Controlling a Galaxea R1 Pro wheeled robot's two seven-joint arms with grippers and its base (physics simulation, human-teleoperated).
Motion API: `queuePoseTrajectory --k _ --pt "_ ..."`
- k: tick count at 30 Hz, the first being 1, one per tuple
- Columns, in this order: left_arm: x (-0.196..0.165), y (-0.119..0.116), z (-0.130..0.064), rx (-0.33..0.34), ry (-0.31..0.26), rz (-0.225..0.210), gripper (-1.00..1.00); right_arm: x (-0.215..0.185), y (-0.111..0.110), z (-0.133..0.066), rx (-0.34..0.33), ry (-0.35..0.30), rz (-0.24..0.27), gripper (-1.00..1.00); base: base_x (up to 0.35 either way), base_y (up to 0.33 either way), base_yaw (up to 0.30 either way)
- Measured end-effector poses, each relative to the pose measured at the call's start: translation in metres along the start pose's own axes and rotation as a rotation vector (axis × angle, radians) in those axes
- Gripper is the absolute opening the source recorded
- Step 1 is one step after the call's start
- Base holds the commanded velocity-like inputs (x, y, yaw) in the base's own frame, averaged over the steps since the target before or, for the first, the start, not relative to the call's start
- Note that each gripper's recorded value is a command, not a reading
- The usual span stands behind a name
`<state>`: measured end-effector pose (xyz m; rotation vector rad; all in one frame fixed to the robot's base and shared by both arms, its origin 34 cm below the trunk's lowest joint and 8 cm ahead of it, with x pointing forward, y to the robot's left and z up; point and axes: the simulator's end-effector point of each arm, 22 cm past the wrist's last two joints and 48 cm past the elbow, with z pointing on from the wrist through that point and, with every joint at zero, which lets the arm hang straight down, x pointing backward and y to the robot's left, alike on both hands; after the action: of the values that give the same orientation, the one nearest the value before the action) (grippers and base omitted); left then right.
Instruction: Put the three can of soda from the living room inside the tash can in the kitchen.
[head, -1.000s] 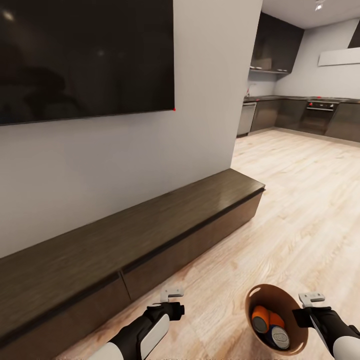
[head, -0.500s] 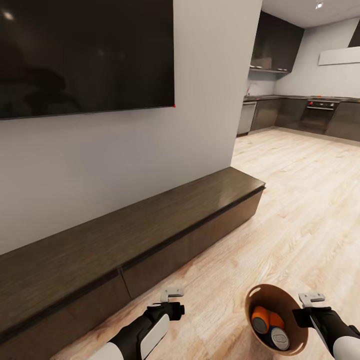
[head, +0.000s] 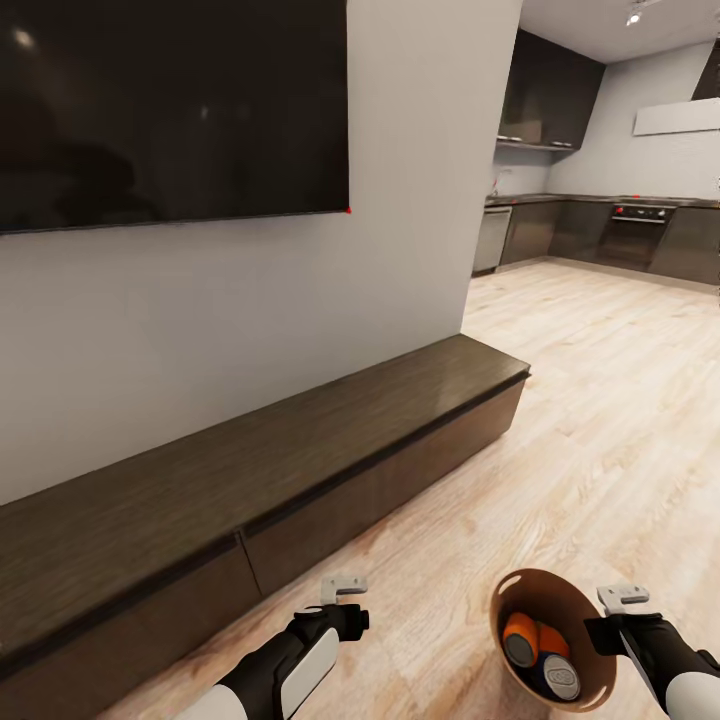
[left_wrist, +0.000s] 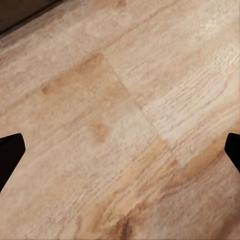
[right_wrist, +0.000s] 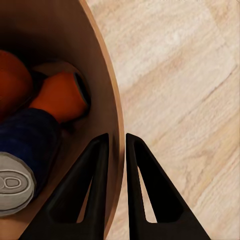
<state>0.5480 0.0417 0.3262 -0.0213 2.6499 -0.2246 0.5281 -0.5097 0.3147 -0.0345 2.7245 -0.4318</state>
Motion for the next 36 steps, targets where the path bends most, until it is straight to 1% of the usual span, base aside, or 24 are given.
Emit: queuePoseTrajectory --k 4,15,16,17,18,19,21,33,36 --pt "0.001 0.000 -0.002 0.002 -0.015 0.003 1.00 0.002 0.000 -0.001 0.001 -0.011 0.000 -1.00 0.000 0.000 0.000" --pt "0.001 0.000 -0.002 0.002 -0.016 0.002 1.00 0.002 0.000 -0.001 0.001 -0.012 -0.001 -1.00 0.000 0.000 0.000" --pt "0.001 0.000 -0.001 0.002 -0.016 0.002 1.00 0.002 0.000 -0.001 0.001 -0.012 -0.001 1.00 0.000 0.000 0.000" --pt "0.003 0.000 0.002 0.002 -0.009 0.001 1.00 0.003 0.002 0.003 -0.006 -0.010 0.012 1.00 0.000 0.000 0.000" --pt "0.009 0.002 0.013 0.000 0.010 -0.002 1.00 0.008 0.006 0.013 -0.007 0.008 0.007 1.00 0.000 0.000 0.000" --pt "0.013 0.003 0.018 0.000 0.020 -0.004 1.00 0.010 0.008 0.018 -0.008 0.018 0.004 1.00 0.000 0.000 0.000" --pt "0.010 0.002 0.013 0.001 0.011 -0.002 1.00 0.008 0.006 0.013 -0.007 0.009 0.006 1.00 0.000 0.000 0.000" --pt "0.003 -0.005 0.011 0.017 -0.006 0.000 1.00 0.008 0.006 0.014 -0.006 0.010 0.004 1.00 0.000 0.000 0.000" --pt "0.002 -0.012 0.010 0.047 -0.007 0.002 1.00 0.008 0.006 0.014 -0.006 0.010 0.003 1.00 0.000 0.000 0.000"
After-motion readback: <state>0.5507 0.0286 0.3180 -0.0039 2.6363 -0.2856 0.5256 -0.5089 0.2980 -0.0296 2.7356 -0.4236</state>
